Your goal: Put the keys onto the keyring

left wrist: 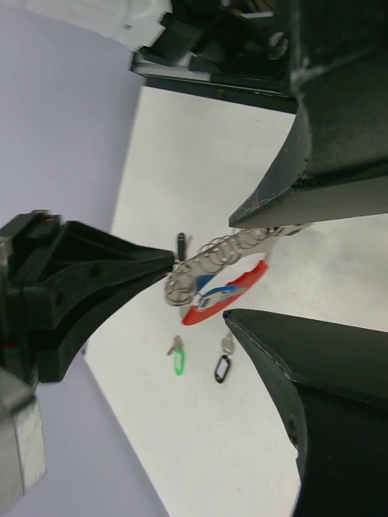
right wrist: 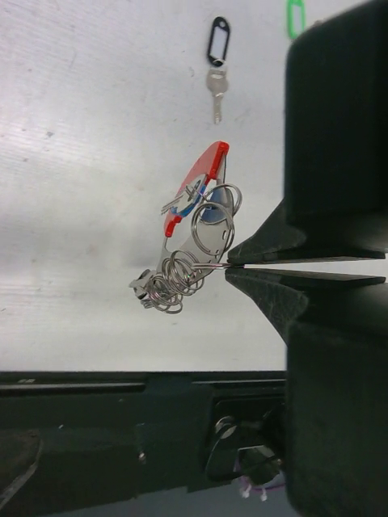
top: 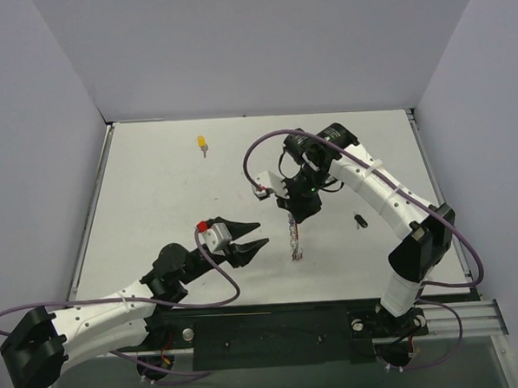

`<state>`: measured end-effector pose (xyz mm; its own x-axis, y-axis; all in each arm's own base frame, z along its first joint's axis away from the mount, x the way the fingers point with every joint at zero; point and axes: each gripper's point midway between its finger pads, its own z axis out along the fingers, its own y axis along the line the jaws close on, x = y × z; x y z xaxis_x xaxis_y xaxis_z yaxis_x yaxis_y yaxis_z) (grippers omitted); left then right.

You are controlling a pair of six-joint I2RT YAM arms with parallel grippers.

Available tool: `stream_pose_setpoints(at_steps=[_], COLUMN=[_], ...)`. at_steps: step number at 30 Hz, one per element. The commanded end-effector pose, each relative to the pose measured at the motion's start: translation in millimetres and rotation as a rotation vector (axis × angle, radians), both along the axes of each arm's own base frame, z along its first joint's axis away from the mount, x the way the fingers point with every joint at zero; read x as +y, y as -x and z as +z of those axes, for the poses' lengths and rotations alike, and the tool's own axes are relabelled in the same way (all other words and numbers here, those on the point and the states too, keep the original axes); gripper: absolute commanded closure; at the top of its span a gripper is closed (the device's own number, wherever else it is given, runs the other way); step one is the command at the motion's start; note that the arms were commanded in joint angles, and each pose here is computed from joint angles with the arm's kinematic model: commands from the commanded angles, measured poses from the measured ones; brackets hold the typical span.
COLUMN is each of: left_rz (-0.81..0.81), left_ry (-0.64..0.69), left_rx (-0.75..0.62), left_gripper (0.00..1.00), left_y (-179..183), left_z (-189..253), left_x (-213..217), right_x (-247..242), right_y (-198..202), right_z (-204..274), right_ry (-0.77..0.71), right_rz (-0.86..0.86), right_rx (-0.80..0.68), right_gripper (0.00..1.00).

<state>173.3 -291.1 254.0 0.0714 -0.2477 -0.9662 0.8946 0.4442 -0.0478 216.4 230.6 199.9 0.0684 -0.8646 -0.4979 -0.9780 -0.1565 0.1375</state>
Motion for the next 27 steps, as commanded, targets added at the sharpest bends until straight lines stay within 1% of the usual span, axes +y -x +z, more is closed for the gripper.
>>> stream_pose_setpoints(at_steps=[1,2,5,6,7,8,11,17,22,27], left_rz=[-0.018,-0.022,-0.020,-0.018,-0.017,-0.012,0.021,0.093,0.094,0.112], left_ry=[-0.207,-0.212,-0.234,-0.224,-0.233,-0.210,-0.179,-0.121,-0.078,-0.053], left_rx=[-0.039,-0.049,-0.069,-0.080,-0.081,-0.103,-0.125,-0.159,-0.167,-0.156], left_gripper=[0.46,0.46,0.45,0.42,0.41,0.41,0.41,0.48,0.55,0.55], left_y=[1.7,2.4,-3.5,-4.2,-6.9,-9.0,-18.7,-34.2,-37.9,-42.9], left_z=[-25.4,-24.5,-26.5,-23.4,-25.6,-17.0,-12.9,-3.2,-0.5,-2.0], left_x=[-13.3,-16.3,-30.4,-34.0,-39.9,-42.9,-51.6,-56.2,-63.0,-65.4], right_x=[-51.9,-56.8,-57.9,-57.7,-58.0,-57.6,-58.0,-54.4,-50.2,-46.2], right_y=[10.7,11.5,9.9,9.6,10.4,11.5,14.0,19.1,22.4,28.0], right_z=[6.7,5.8,8.9,7.8,6.8,6.9,4.6,3.6,3.7,6.5], right_ry=[0.332,0.375,0.398,0.403,0.413,0.417,0.434,0.411,0.389,0.353], right_rz=[-0.009,-0.001,-0.002,-0.002,0.002,0.011,0.024,0.035,0.039,0.046], right_rx=[-0.030,-0.023,-0.020,-0.018,-0.012,-0.014,0.002,0.030,0.054,0.083], right_gripper=[1.00,1.00,1.00,1.00,1.00,1.00,1.00,1.00,1.00,1.00])
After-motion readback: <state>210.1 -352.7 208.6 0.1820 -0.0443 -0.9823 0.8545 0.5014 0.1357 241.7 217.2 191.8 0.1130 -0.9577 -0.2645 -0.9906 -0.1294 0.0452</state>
